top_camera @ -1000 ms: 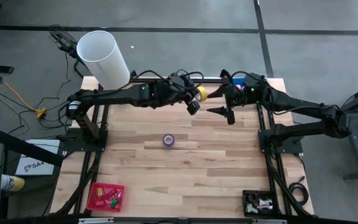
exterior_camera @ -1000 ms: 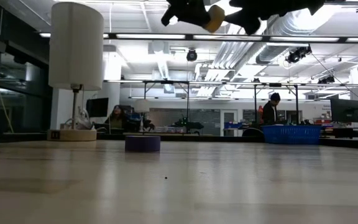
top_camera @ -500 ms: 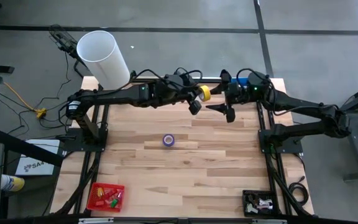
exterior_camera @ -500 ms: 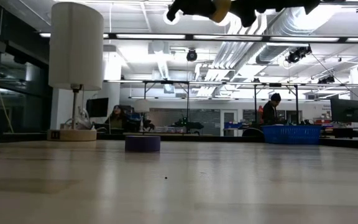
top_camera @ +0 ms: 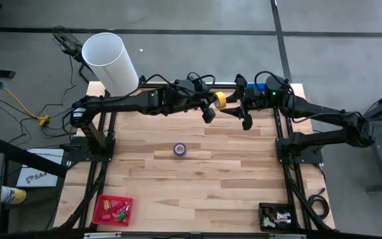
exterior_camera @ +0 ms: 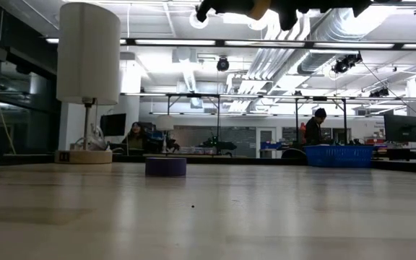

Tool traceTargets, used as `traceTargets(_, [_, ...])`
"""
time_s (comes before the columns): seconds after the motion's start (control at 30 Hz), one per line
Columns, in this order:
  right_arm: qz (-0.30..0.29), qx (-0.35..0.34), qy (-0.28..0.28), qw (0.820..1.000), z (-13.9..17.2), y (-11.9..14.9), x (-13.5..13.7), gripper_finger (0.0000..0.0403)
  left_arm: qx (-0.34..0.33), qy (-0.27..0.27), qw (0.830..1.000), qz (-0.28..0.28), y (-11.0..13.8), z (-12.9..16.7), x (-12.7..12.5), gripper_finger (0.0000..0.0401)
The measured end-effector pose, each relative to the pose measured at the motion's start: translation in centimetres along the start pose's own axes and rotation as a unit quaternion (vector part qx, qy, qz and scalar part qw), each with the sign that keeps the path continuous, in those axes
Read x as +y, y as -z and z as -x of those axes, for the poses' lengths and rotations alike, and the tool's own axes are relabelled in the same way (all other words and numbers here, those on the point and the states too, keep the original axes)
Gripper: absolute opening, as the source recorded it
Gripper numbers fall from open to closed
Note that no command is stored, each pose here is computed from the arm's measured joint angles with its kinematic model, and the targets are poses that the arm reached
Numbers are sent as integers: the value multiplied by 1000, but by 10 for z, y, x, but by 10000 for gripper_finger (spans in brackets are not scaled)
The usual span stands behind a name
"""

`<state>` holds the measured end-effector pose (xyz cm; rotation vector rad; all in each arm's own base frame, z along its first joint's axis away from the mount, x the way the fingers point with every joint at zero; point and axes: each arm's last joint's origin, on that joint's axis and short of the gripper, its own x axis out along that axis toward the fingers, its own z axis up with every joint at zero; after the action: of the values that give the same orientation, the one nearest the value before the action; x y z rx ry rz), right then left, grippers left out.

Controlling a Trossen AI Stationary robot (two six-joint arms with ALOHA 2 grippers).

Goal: Pick and place Stapler, Stapler remover, tape
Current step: Put the yellow tape into the blue bin

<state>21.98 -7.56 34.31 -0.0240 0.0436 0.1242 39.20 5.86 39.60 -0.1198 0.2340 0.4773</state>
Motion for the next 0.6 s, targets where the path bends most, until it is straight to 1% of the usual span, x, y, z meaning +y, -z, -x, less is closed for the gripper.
traceTargets(0.17, [-1, 0, -3, 1000, 0, 0, 0, 107, -7, 8, 1000, -6, -2, 0, -1, 41])
traceTargets(0.4, [-6, -1, -13, 1000, 0, 0, 1, 35, -7, 20, 1000, -7, -2, 0, -2, 41])
traceTargets(0.5, [-6, -1, -14, 1000, 0, 0, 1, 35, -6, 25, 1000, -7, -2, 0, -2, 41])
traceTargets(0.6, [-6, -1, -13, 1000, 0, 0, 1, 35, -5, 34, 999, -18, -2, 0, -2, 43])
